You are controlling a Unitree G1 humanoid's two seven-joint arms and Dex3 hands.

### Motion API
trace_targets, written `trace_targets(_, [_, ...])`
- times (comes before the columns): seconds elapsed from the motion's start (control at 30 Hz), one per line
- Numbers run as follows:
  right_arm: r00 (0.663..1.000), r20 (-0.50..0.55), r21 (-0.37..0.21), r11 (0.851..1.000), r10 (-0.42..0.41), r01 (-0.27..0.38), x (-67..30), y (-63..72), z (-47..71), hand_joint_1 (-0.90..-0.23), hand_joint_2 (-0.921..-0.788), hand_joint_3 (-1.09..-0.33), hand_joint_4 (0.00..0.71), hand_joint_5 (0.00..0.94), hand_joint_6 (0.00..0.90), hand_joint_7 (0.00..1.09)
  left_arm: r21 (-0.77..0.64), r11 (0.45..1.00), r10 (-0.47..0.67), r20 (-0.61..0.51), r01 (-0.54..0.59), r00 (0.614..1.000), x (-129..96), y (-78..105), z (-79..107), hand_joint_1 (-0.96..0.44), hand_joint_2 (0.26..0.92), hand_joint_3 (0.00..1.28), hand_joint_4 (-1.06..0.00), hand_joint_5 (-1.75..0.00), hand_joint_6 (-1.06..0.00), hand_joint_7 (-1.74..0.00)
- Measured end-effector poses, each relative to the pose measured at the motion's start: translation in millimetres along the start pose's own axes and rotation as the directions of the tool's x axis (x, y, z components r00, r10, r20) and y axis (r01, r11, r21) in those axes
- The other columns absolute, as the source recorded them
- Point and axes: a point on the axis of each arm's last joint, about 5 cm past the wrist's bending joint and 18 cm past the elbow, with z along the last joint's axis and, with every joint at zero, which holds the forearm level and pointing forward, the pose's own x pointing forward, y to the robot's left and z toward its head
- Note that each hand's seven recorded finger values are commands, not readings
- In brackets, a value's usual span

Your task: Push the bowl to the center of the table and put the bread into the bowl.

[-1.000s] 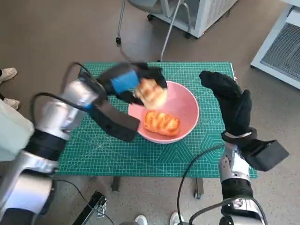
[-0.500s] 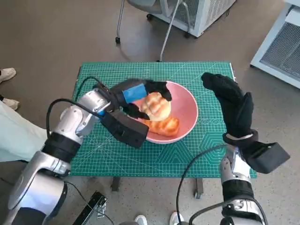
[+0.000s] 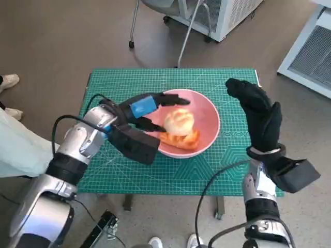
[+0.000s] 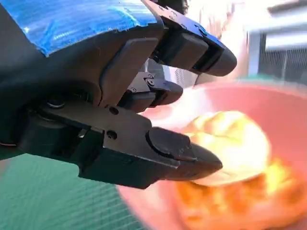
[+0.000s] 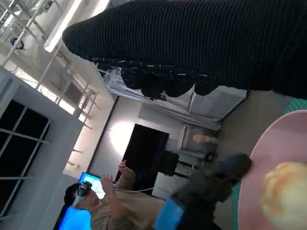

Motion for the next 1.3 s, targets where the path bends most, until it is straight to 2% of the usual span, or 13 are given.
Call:
trace_targets(0.17, [1.000,0.003,-0.003,1.000,0.007,-0.007,1.8,1.5,0.5,-0.576,-0.921,-0.743,0.369,0.004,0.040,0.78,-0.069,0.996,0.053,0.051,-0.050,0.997,-5.6,0.5,-2.7,-0.47,0.921,0.17,-0.50,-0.08,-0.67,-0.18])
trace_targets(0.3, [1.000,0.013,-0.014,1.000,0.025,-0.025,4.7,2.6,2.4,-0.578,-0.921,-0.746,0.370,0.005,0.038,0.79,-0.125,0.988,0.091,0.023,-0.087,0.996,-11.7,-0.9,-6.7,-0.50,0.921,0.20,-0.60,-0.12,-0.72,-0.21])
trace_targets(0.5, [0.999,0.031,-0.019,0.999,0.035,-0.035,9.8,1.6,6.5,-0.596,-0.921,-0.745,0.371,0.005,0.032,0.80,-0.212,0.966,0.143,-0.033,-0.147,0.989,-24.6,-2.8,-16.0,-0.45,0.921,0.20,-0.65,-0.14,-0.73,-0.24])
trace_targets(0.67, [0.998,0.045,-0.021,0.999,0.037,-0.036,14.5,1.2,10.4,-0.601,-0.921,-0.747,0.370,0.004,0.024,0.81,-0.300,0.929,0.209,-0.056,-0.216,0.976,-37.3,-6.1,-23.8,-0.37,0.921,0.18,-0.65,-0.14,-0.71,-0.24])
trace_targets(0.8, [0.997,0.065,-0.027,0.999,0.032,-0.030,19.5,1.4,15.1,-0.598,-0.921,-0.750,0.368,0.003,0.017,0.82,-0.384,0.874,0.302,-0.049,-0.297,0.952,-48.6,-6.7,-27.4,-0.33,0.921,0.17,-0.63,-0.12,-0.67,-0.24])
trace_targets(0.87, [0.997,0.074,-0.037,0.999,0.029,-0.027,22.1,2.2,17.6,-0.591,-0.921,-0.753,0.367,0.003,0.015,0.82,-0.429,0.835,0.361,-0.047,-0.345,0.931,-53.4,-5.9,-28.1,-0.32,0.921,0.17,-0.60,-0.15,-0.61,-0.31])
trace_targets(0.93, [0.996,0.084,-0.046,0.999,0.021,-0.017,24.6,2.9,20.1,-0.582,-0.921,-0.764,0.367,0.002,0.013,0.83,-0.471,0.790,0.421,-0.048,-0.393,0.906,-57.0,-4.7,-27.6,-0.31,0.921,0.17,-0.54,-0.23,-0.53,-0.45])
trace_targets(0.97, [0.996,0.089,-0.055,0.998,0.019,-0.014,26.2,3.6,21.6,-0.576,-0.921,-0.776,0.367,0.003,0.012,0.83,-0.491,0.765,0.454,-0.048,-0.416,0.890,-58.7,-4.1,-26.5,-0.30,0.921,0.17,-0.47,-0.33,-0.46,-0.54])
trace_targets(1.1, [0.994,0.110,-0.099,0.995,0.006,0.005,32.3,7.1,27.9,-0.566,-0.921,-0.796,0.370,0.004,0.011,0.83,-0.562,0.658,0.576,-0.052,-0.500,0.816,-63.6,-5.5,-18.6,-0.27,0.921,0.19,-0.31,-0.57,-0.30,-0.74])
trace_targets(1.17, [0.992,0.123,-0.119,0.993,0.001,0.014,35.3,9.5,30.9,-0.562,-0.921,-0.800,0.371,0.004,0.012,0.83,-0.595,0.606,0.623,-0.057,-0.528,0.780,-64.7,-8.2,-13.7,-0.26,0.921,0.20,-0.26,-0.64,-0.25,-0.79])
trace_targets(1.3, [0.989,0.144,-0.145,0.989,-0.011,0.032,39.4,14.1,34.9,-0.555,-0.921,-0.805,0.373,0.006,0.016,0.82,-0.633,0.536,0.674,-0.078,-0.558,0.735,-65.8,-15.6,-5.5,-0.23,0.921,0.21,-0.19,-0.75,-0.18,-0.86])
